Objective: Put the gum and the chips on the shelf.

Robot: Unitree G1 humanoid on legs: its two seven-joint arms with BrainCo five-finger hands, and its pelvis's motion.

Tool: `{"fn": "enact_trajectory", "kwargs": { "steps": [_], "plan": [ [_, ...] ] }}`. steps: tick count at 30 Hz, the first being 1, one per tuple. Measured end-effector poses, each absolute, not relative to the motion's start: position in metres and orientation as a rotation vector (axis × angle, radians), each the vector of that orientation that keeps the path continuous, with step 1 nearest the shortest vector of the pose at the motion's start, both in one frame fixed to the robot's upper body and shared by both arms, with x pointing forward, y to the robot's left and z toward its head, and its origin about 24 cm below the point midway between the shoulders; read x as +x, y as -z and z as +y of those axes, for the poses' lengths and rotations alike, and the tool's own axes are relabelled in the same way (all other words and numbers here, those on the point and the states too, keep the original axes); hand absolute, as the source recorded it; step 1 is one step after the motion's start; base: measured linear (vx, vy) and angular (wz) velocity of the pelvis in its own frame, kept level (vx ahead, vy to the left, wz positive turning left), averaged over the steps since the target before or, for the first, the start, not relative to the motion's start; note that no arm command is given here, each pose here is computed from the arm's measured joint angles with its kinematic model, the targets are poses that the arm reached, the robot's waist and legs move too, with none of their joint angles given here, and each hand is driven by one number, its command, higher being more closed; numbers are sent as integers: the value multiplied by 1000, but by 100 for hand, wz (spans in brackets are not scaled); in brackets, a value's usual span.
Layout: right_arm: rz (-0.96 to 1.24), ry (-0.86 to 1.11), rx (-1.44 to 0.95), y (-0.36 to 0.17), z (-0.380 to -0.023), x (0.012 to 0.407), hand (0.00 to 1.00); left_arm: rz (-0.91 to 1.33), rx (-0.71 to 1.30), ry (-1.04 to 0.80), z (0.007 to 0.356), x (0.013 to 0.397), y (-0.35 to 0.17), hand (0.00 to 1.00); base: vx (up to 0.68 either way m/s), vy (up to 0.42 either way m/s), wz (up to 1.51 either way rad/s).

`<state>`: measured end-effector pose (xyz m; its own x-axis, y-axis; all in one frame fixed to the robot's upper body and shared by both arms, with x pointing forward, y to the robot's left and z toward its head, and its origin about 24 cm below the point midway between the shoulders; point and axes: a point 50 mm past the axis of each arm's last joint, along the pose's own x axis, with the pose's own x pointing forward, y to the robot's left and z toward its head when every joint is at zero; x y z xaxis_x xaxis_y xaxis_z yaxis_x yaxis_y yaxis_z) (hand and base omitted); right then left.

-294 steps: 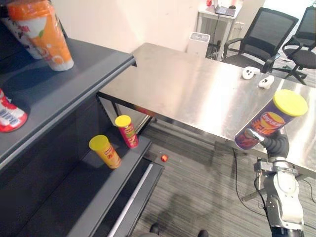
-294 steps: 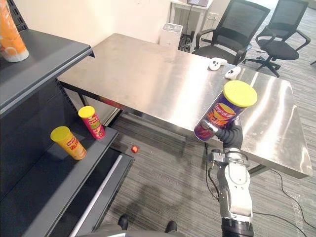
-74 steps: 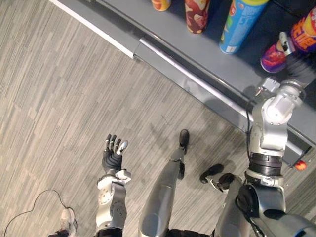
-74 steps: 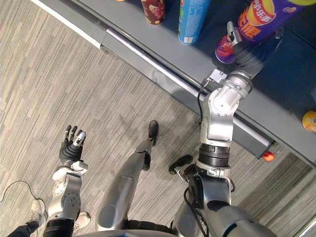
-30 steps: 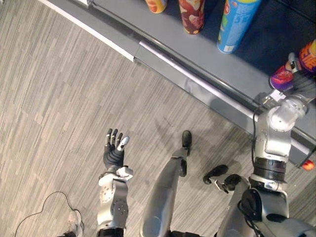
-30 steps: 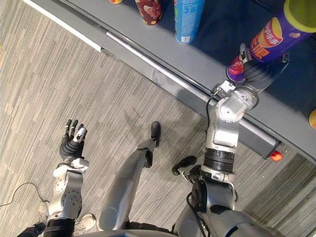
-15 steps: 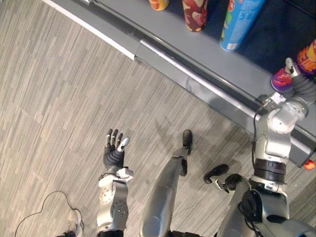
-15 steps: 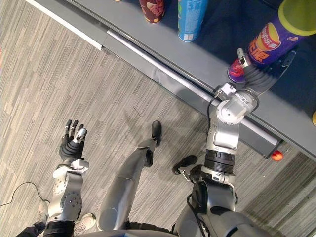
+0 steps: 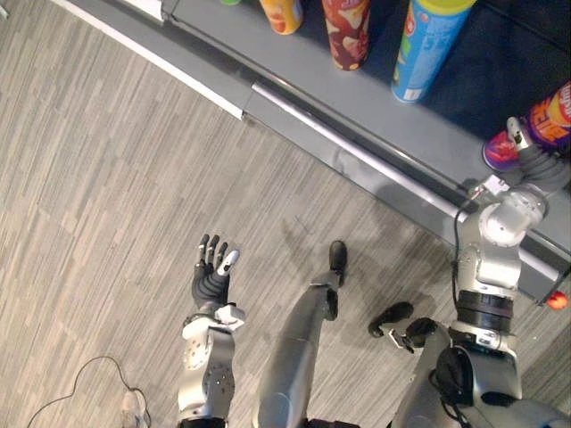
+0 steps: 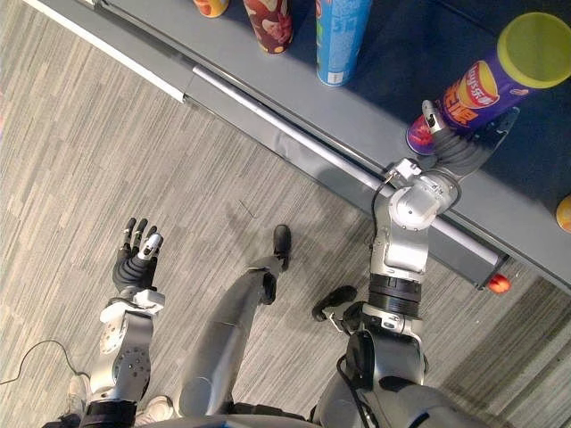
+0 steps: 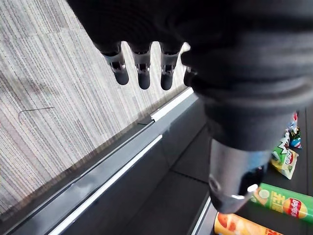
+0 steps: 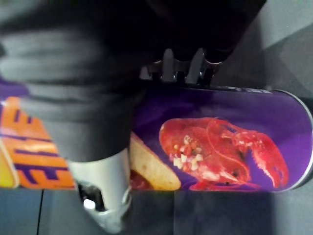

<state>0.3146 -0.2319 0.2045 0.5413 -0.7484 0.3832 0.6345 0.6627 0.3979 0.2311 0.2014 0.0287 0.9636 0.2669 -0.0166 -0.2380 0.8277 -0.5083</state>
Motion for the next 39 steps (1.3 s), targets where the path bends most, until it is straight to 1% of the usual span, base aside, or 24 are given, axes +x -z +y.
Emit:
{"fn": "enact_trajectory", "kwargs": {
  "steps": [7,12,19,25,31,39],
  "plan": [
    [-508,841,208,-187,-233,311,0,-49,-533,-260,199,231,-28,0,-11,-35,-3],
    [-444,807,194,-167,-222,310,0,2,-532,-251,193,225,-17,0,1,-44,-20],
    [-364,813,193,-143,-218,303,0,45,-532,-255,191,224,-8,0,45,-60,1],
    [-311,768,152,-126,-214,299,0,58,-533,-228,185,224,-6,0,58,-95,-1],
    [-170,715,86,-88,-212,293,0,93,-530,-234,185,219,2,0,68,-97,0],
    [8,595,0,-39,-205,271,0,210,-505,-253,188,204,29,0,52,-74,-15]
  ]
}}
